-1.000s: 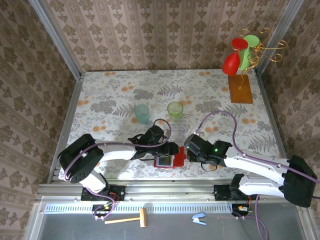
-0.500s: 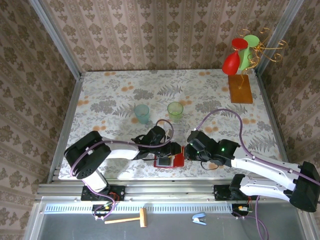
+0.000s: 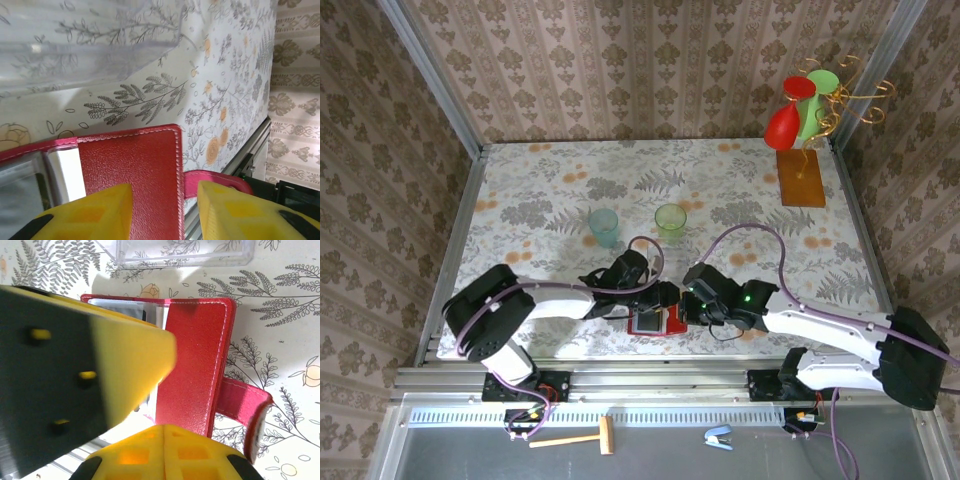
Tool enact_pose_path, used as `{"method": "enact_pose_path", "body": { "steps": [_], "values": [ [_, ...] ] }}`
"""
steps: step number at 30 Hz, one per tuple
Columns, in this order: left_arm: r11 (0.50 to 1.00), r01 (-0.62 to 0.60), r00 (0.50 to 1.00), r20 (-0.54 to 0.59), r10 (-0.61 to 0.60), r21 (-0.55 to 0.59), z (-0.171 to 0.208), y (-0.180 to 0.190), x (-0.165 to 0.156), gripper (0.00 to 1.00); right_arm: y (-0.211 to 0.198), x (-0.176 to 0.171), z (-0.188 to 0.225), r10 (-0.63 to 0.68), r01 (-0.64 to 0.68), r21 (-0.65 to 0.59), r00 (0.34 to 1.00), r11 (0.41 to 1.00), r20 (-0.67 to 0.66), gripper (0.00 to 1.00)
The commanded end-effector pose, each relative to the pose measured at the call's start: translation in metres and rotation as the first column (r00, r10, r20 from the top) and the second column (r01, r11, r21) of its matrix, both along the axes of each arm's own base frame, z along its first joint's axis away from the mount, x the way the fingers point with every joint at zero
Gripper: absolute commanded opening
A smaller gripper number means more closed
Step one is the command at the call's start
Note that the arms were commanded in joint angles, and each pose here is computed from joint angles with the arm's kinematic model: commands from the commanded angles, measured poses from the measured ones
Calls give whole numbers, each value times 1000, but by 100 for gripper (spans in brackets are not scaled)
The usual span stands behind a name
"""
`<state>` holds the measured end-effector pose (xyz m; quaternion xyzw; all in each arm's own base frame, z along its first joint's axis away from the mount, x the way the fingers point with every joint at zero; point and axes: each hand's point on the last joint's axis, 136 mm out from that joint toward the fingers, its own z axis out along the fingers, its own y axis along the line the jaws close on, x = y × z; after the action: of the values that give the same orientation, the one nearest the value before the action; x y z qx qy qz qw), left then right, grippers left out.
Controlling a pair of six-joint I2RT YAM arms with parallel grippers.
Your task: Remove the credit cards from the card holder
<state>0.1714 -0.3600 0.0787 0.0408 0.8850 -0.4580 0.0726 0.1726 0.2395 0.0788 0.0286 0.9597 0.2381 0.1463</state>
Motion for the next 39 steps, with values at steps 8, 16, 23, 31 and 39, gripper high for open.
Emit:
{"method": "enact_pose_path", "body": {
  "steps": [8,16,23,31,39],
  "values": [
    [992,-42,997,73,34,117,6,48,2,40,-1,7,-14,-14,14,-23,1000,1000,-9,6],
    [981,2,1000,27,-7,194,-19,71,-16,43,-9,16,-25,-20,19,-49,1000,999,-17,6],
    [968,16,999,29,-24,250,-34,80,-19,44,-12,18,-36,6,-9,-67,999,998,-39,6],
    [961,44,999,-12,-43,275,-59,84,-29,43,-20,19,-59,27,-32,-84,998,996,-59,5],
    [959,44,999,-23,-39,281,-67,82,-35,42,-20,23,-71,88,-97,-142,994,985,-64,3]
  ]
}}
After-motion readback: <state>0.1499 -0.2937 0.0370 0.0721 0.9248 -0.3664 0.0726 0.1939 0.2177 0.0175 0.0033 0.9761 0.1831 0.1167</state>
